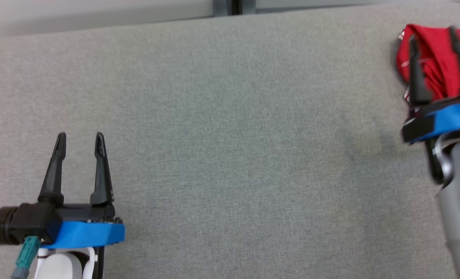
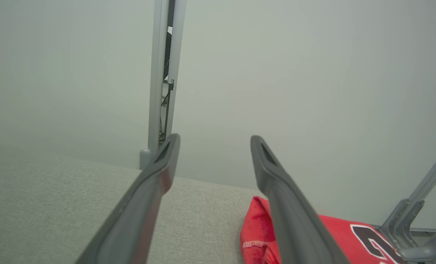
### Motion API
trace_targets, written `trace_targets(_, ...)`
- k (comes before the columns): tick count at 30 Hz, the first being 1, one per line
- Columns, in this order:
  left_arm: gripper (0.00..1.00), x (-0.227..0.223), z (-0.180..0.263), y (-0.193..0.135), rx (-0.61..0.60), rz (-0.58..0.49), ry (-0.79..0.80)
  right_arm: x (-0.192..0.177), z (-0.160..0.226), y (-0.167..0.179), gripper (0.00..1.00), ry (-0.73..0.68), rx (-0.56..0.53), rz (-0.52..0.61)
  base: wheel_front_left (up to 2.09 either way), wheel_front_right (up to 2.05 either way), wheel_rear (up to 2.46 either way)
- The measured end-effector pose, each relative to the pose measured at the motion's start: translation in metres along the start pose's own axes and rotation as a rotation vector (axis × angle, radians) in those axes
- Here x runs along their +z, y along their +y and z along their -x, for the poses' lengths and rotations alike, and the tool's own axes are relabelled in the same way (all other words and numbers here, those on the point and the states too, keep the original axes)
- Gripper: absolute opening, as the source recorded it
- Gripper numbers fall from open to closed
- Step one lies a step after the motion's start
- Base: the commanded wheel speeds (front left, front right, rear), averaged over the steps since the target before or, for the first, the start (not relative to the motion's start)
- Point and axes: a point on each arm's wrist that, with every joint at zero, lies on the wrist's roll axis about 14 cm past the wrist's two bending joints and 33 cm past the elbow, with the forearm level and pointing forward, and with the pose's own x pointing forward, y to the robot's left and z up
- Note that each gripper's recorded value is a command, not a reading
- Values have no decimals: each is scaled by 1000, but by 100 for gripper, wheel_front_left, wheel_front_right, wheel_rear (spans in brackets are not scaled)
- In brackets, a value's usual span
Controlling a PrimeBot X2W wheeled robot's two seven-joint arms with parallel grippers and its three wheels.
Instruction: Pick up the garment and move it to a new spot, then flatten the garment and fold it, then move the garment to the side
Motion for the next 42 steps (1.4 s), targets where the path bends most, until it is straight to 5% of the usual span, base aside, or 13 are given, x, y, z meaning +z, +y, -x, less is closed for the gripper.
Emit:
trace_targets(9, 100, 22, 31, 11, 39, -4, -21, 5, 51, 59, 100, -8, 69, -159, 0, 0, 0)
trace_targets(20, 100, 29, 61, 16, 67, -3, -17, -14, 124, 73, 100, 68, 21, -253, 0, 0, 0)
trace_targets(42, 100, 28, 83, 16, 72, 8, -2, -10, 157, 85, 100, 80, 9, -292, 0, 0, 0)
